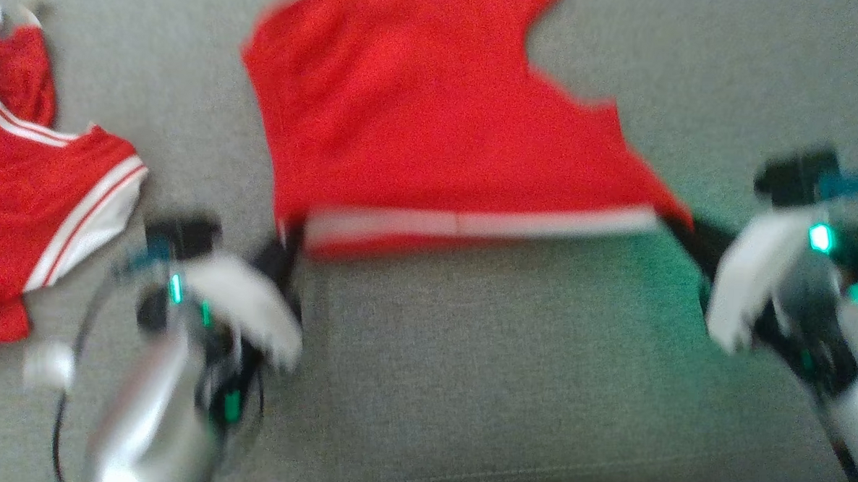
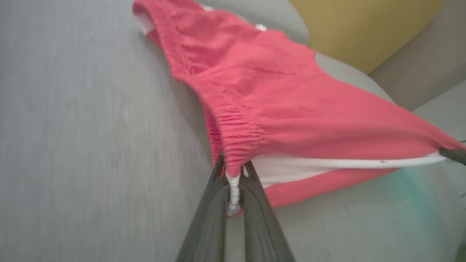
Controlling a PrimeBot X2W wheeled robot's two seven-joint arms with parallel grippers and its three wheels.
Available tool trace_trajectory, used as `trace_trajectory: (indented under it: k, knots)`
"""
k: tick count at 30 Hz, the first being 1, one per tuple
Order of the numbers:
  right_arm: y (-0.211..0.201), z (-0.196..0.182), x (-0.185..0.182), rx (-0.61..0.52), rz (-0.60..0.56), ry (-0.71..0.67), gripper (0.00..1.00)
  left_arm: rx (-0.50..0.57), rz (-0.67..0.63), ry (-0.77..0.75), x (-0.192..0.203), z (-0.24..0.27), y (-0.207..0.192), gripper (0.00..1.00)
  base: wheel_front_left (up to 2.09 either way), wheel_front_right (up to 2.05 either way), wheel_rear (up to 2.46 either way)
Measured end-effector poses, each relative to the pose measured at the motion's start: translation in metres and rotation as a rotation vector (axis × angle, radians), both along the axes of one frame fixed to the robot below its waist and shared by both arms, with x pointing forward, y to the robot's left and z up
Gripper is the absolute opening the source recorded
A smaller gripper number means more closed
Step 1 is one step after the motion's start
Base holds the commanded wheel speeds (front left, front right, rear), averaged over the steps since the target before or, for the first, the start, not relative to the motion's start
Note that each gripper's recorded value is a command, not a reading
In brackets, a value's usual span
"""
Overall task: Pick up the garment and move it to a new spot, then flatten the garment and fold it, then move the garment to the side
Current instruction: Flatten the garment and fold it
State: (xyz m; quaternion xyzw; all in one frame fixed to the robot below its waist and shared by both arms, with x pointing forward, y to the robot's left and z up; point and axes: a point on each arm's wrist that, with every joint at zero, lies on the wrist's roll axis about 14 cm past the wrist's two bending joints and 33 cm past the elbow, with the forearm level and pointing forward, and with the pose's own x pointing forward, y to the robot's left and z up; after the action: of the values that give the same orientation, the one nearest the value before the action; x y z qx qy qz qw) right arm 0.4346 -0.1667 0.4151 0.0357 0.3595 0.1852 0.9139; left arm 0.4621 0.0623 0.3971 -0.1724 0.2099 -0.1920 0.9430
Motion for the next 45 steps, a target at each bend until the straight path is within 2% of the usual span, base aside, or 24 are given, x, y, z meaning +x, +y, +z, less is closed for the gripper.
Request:
trace_trajectory:
  k: [5,8,10,15,22,24,31,39,45]
  knots:
    - [-0.017,-0.002,-0.083,-0.007,0.029,0.094,0.0,-0.033,0.012,0.155,-0.106,-0.014,0.007,0.0,0.0,0.0,0.0]
    - [-0.024,0.012,-0.105,0.055,-0.017,0.085,0.0,-0.1,0.052,0.209,-0.149,-0.001,0.005,0.0,0.0,0.0,0.0]
    - [-0.024,0.019,-0.11,0.071,-0.021,0.085,0.0,-0.139,0.08,0.217,-0.161,0.012,0.006,0.0,0.0,0.0,0.0]
    - [-0.011,0.035,-0.087,0.099,0.0,0.072,0.0,-0.219,0.119,0.168,-0.137,0.045,0.008,0.0,0.0,0.0,0.0]
    - [0.035,0.052,-0.002,0.107,0.117,0.046,0.0,-0.245,0.214,0.041,-0.075,0.076,0.032,0.0,0.0,0.0,0.0]
    - [0.05,0.048,0.032,0.087,0.151,0.07,0.0,-0.266,0.25,0.045,-0.059,0.075,0.036,0.0,0.0,0.0,0.0]
    - [0.085,0.015,0.08,0.055,0.196,0.162,0.0,-0.263,0.308,0.088,-0.032,0.059,0.046,0.0,0.0,0.0,0.0]
    - [0.1,0.006,0.134,0.05,0.151,0.097,0.0,-0.244,0.324,0.099,-0.011,0.043,0.047,0.0,0.0,0.0,0.0]
    - [0.099,-0.006,0.147,0.035,0.123,0.095,0.0,-0.21,0.311,0.102,0.0,0.035,0.04,0.0,0.0,0.0,0.0]
